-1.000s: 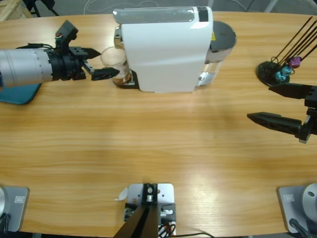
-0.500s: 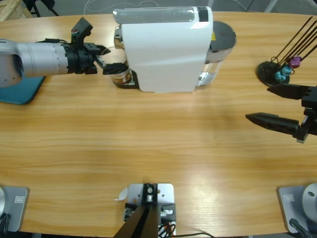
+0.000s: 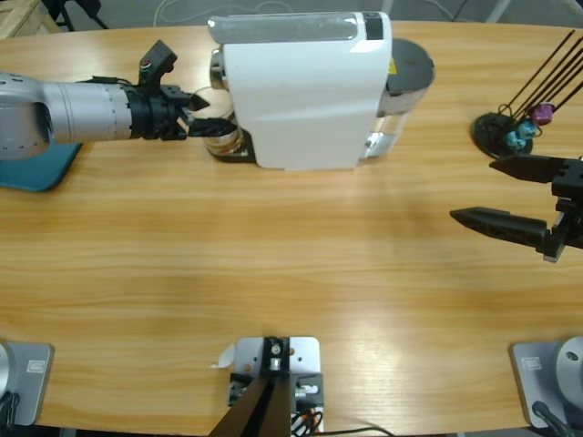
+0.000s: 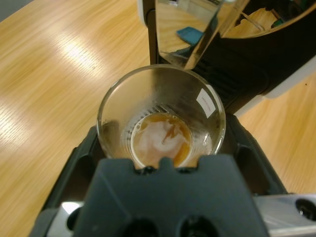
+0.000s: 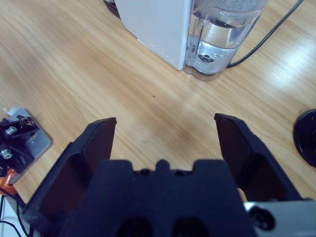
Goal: Pour coffee
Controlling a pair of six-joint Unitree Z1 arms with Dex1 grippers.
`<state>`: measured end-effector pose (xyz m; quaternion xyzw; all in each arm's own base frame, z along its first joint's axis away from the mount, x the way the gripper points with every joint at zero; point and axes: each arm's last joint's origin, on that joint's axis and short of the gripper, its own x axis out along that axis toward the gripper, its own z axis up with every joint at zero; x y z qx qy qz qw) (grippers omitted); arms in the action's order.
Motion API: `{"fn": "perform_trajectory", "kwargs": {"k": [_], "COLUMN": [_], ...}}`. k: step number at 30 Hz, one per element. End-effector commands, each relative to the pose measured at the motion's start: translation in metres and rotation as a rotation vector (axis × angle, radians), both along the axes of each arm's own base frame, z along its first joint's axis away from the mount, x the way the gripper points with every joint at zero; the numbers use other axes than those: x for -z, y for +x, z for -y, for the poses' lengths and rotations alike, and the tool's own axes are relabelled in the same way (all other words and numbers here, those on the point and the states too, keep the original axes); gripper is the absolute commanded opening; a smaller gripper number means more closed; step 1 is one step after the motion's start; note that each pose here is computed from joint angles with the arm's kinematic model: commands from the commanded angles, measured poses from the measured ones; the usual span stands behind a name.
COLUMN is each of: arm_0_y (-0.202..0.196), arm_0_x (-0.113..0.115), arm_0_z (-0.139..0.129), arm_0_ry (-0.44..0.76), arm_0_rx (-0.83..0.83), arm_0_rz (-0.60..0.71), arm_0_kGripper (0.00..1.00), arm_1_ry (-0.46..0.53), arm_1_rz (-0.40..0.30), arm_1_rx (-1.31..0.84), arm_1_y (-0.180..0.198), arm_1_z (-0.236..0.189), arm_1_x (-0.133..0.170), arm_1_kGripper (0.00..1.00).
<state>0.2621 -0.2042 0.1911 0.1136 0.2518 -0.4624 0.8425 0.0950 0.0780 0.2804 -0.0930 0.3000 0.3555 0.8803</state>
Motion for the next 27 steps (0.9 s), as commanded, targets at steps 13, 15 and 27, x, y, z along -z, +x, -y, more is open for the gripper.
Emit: {"fn": "perform_trajectory", "kwargs": {"k": [13, 15, 27], "arm_0_y": [-0.035, -0.039, -0.039], "arm_0_x": [-0.035, -0.033, -0.004], "arm_0_z": [-0.127, -0.135, -0.180], "arm_0_ry": [0.093, 0.107, 0.123], "arm_0_rx": [-0.646, -0.714, -0.965], "arm_0_rz": [0.130, 0.125, -0.019], "arm_0_kGripper": [0.250, 0.250, 0.296], "arm_1_ry": [-0.016, -0.015, -0.005], "arm_1_rz": [-0.024, -0.024, -0.042], "arm_1_rx": [-0.030, -0.031, -0.055], "arm_1_y": [0.000, 0.000, 0.001], "arm_1_z": [-0.003, -0.003, -0.005], "arm_1_x": [0.004, 0.004, 0.004], "arm_1_kGripper": [0.867, 0.867, 0.867]}}
